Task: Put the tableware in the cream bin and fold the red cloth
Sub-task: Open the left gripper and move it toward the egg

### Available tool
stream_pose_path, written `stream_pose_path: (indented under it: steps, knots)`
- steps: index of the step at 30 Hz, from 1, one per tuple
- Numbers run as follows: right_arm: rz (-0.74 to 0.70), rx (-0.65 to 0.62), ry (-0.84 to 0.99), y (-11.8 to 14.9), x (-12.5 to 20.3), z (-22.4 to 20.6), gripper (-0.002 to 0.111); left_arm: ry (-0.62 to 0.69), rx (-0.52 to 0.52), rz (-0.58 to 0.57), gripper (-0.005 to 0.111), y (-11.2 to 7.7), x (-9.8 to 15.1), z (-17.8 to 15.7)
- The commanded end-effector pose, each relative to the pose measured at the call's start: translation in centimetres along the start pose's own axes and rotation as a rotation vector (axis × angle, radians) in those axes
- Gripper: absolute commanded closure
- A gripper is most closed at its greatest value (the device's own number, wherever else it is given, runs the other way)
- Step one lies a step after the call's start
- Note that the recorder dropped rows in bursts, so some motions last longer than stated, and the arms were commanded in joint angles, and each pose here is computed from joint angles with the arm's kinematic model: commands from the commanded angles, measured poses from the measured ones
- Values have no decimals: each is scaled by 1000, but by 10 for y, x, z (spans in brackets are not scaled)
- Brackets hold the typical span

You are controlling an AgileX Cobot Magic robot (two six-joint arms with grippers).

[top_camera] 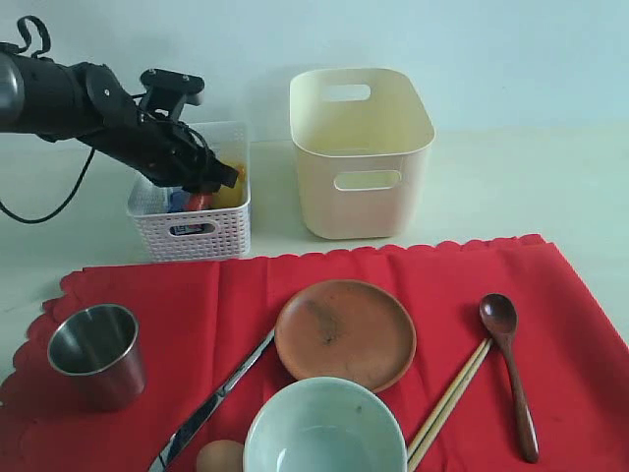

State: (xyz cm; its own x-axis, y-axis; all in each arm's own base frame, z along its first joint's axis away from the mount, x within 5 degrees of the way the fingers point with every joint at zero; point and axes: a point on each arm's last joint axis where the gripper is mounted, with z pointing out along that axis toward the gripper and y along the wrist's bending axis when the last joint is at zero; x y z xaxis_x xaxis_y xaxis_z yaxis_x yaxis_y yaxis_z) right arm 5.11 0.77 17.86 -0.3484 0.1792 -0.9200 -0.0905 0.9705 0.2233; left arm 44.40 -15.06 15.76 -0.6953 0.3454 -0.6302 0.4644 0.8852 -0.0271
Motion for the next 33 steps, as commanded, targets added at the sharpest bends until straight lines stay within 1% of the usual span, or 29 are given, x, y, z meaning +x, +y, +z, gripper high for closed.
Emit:
stream_pose_path:
  steps: [1,3,6,11,16,18,24,28,33]
  knots:
    - [-6,5,-12,-1,0,0,108,-23,3,-5,60,-1,-7,-8]
    - [-6,5,-12,-1,0,0,108,-35,2,-3,48,-1,-10,-14]
    - [-6,5,-12,-1,0,0,108,-45,5,0,39,-2,-15,-22]
    - [-6,5,-12,-1,0,0,108,-53,20,17,39,-6,-25,-47]
    - [-6,5,-12,-1,0,0,108,-3,57,37,39,-11,-27,-71]
    - [-6,5,-12,-1,0,0,108,36,81,53,39,-14,-26,-80]
    - [-6,5,-12,-1,0,0,108,177,153,156,39,-22,-16,-101]
    - [-6,5,-12,-1,0,0,108,250,207,179,39,-28,-10,-117]
    - [-6,5,-12,-1,0,0,108,243,265,215,40,-37,1,-139]
